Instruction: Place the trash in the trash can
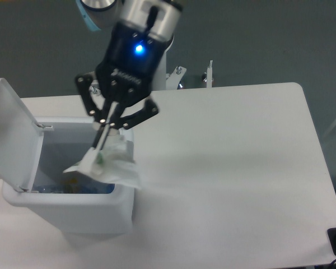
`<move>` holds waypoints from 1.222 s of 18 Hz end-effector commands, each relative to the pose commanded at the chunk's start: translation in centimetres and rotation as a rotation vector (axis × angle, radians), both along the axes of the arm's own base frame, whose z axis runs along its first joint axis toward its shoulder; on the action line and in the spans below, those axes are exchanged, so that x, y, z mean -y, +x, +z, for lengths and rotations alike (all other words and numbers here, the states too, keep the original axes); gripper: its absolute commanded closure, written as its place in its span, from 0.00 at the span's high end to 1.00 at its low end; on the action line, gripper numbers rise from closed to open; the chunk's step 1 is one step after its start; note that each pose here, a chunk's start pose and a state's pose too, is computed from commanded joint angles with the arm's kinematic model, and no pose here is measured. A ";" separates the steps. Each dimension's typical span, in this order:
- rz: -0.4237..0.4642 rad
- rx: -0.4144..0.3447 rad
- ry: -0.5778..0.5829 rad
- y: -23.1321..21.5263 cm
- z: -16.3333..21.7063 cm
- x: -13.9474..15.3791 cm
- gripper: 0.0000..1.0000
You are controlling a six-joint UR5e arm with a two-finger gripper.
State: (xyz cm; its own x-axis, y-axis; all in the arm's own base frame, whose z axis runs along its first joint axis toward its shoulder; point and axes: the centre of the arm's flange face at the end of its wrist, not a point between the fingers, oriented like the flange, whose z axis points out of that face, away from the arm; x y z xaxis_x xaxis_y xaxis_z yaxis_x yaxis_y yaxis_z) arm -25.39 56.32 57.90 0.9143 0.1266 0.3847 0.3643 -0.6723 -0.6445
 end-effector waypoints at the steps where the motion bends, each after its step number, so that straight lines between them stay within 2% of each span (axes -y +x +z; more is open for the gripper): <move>1: -0.023 -0.018 -0.015 0.3 -1.0 -0.1 0.30; 2: -0.041 -0.040 -0.028 0.4 -1.9 -0.2 0.41; 3: -0.053 -0.047 -0.041 0.7 -2.6 -0.3 0.58; 5: -0.062 -0.036 -0.056 1.0 -3.8 -0.3 0.62; 6: -0.067 -0.041 -0.059 1.1 -3.9 -0.3 0.76; 7: -0.066 -0.047 -0.067 1.0 -4.2 -0.3 0.79; 9: -0.067 -0.056 -0.070 0.6 -4.5 -0.7 0.98; 11: -0.048 -0.083 -0.046 -1.0 -4.3 -0.6 1.00; 18: 0.131 -0.132 -0.029 -16.0 -6.9 3.3 1.00; 20: 0.192 -0.142 -0.042 -21.9 -8.4 6.0 1.00; 22: 0.197 -0.155 -0.072 -25.7 -11.3 8.5 1.00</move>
State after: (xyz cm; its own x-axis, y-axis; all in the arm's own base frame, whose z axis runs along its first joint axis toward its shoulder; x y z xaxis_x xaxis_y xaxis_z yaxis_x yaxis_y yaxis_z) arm -51.06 47.81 46.57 0.9166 0.3301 0.2256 0.3934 -0.6440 -0.6561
